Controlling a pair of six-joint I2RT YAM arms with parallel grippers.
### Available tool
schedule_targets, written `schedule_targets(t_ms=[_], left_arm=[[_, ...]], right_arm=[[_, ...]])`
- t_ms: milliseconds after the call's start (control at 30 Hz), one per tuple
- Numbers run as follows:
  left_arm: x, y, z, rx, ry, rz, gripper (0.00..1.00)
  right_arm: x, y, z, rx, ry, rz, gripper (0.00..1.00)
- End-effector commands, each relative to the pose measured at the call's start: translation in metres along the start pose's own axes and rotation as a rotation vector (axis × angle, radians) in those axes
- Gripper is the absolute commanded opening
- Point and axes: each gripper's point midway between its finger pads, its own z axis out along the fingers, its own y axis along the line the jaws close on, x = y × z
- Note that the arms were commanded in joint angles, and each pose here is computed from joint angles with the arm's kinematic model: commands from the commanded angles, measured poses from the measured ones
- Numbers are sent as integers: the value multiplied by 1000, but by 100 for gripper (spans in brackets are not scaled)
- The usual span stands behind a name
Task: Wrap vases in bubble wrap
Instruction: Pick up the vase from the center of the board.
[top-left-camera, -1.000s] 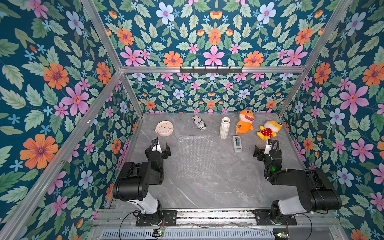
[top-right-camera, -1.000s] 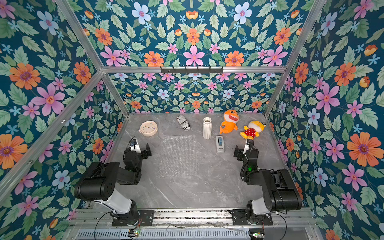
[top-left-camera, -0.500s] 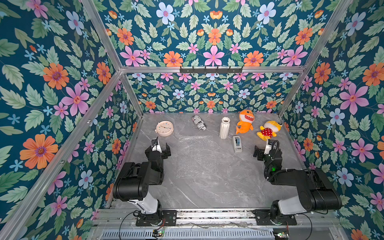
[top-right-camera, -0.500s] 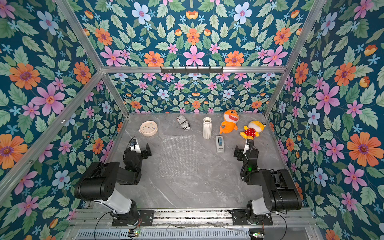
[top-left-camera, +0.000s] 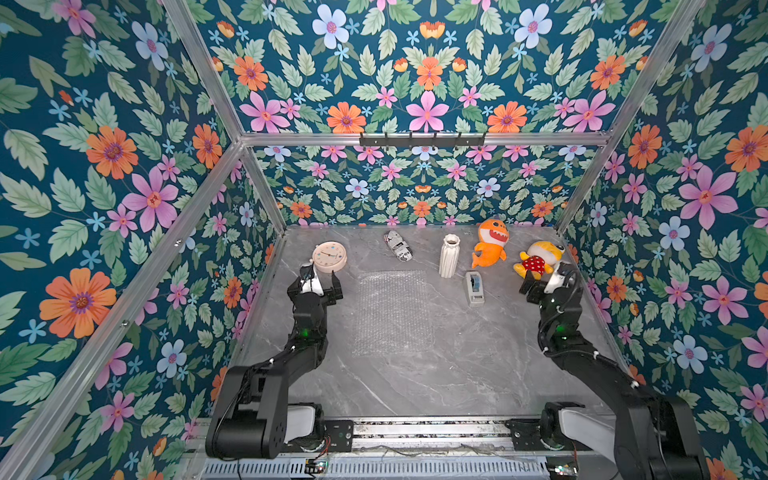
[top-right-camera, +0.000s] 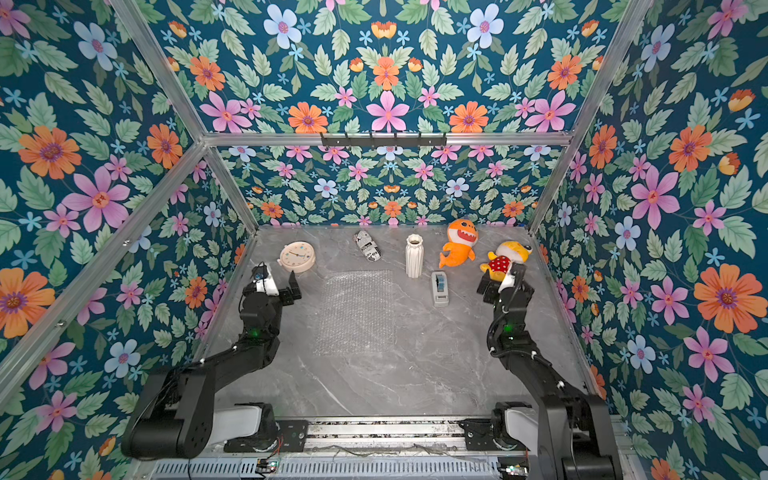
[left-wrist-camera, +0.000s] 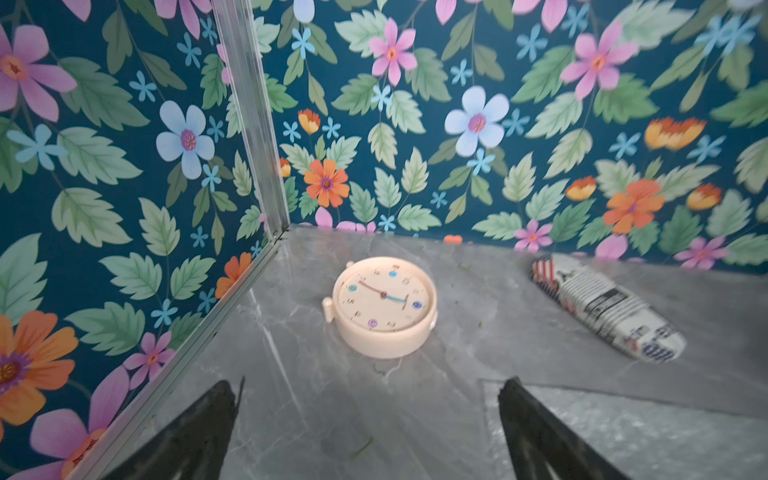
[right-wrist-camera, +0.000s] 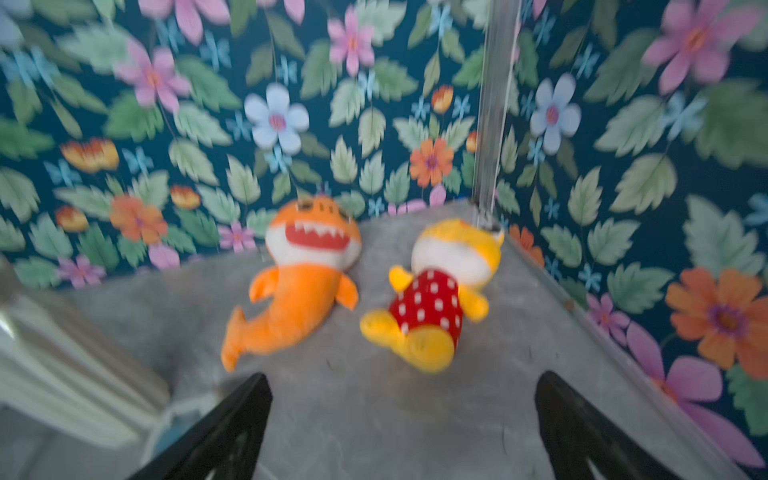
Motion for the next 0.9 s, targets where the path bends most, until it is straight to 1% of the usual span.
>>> schedule_targets(t_ms=[0,33,67,133,167,200,233,300,400,433,500,533,600,667,700,867], left_arm=[[36,0,-5,-27,274,-138,100],[37,-6,-6,-1,299,-148,100],[40,-12,-7,32,320,-156,100],[46,-16,-12,64,335,-164,100],[51,-13,-16,53,342,-176,100],[56,-8,-19,27,352,-193,100],[60,-2,-22,-7,359,-207,100],[68,9,-28,-68,369,-232,100],[80,27,-36,-157,377,-214,100],[83,34,-38,-196,382,-204,100],[88,46,-42,-261,389,-187,100],[89,51,-43,-295,389,-188,100],[90,58,-45,-339,388,-195,100],[89,58,-46,-340,385,-196,100],[89,57,-46,-331,381,-195,100],[87,59,-51,-332,362,-213,100]], right_arm=[[9,-36,-15,225,138,183,99],[3,-44,-22,276,144,277,99],[-2,-37,-22,218,168,327,99],[-12,0,-12,-2,195,334,99],[-12,29,-6,-152,225,327,99],[-6,51,1,-259,264,316,99],[-1,67,7,-321,307,310,99],[7,108,13,-447,385,258,99],[16,176,8,-639,390,85,99],[23,192,8,-679,403,44,99],[38,218,13,-741,447,-14,99],[48,225,18,-752,469,-24,99],[54,237,27,-771,459,-33,99],[56,245,33,-790,442,-42,99],[70,248,38,-791,470,-49,99],[93,264,46,-827,508,-103,99]])
